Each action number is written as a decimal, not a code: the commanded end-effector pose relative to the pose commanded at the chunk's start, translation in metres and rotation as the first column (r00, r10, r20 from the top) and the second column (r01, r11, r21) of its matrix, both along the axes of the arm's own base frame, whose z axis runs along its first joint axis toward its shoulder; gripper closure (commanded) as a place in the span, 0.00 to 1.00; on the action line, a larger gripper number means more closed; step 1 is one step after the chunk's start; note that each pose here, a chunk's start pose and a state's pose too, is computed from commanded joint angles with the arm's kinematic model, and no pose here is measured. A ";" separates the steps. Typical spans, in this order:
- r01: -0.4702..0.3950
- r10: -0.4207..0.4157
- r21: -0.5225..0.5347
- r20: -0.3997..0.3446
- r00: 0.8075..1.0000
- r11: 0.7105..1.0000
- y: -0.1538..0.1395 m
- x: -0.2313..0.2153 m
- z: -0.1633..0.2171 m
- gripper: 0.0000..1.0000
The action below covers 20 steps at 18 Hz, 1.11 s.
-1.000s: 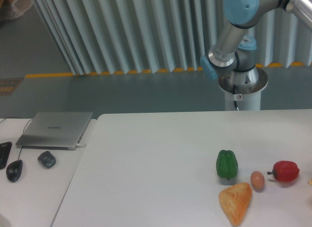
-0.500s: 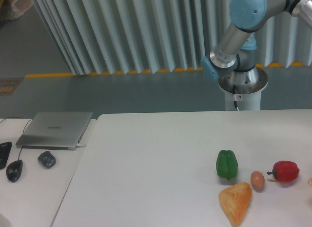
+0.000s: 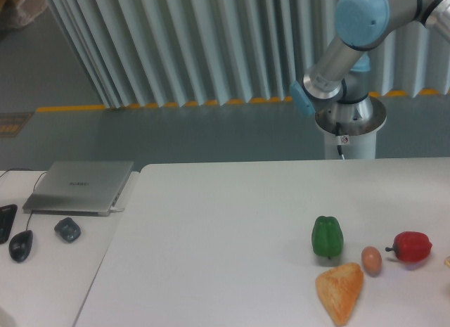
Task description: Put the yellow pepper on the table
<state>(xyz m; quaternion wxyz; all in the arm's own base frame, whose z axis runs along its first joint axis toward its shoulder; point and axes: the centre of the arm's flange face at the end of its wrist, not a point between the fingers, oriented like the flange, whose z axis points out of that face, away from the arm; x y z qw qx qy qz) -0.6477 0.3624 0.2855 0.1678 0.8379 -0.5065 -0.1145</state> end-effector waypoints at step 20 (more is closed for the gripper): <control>-0.001 0.001 -0.014 0.027 1.000 1.000 -0.005 -0.002 -0.018 0.00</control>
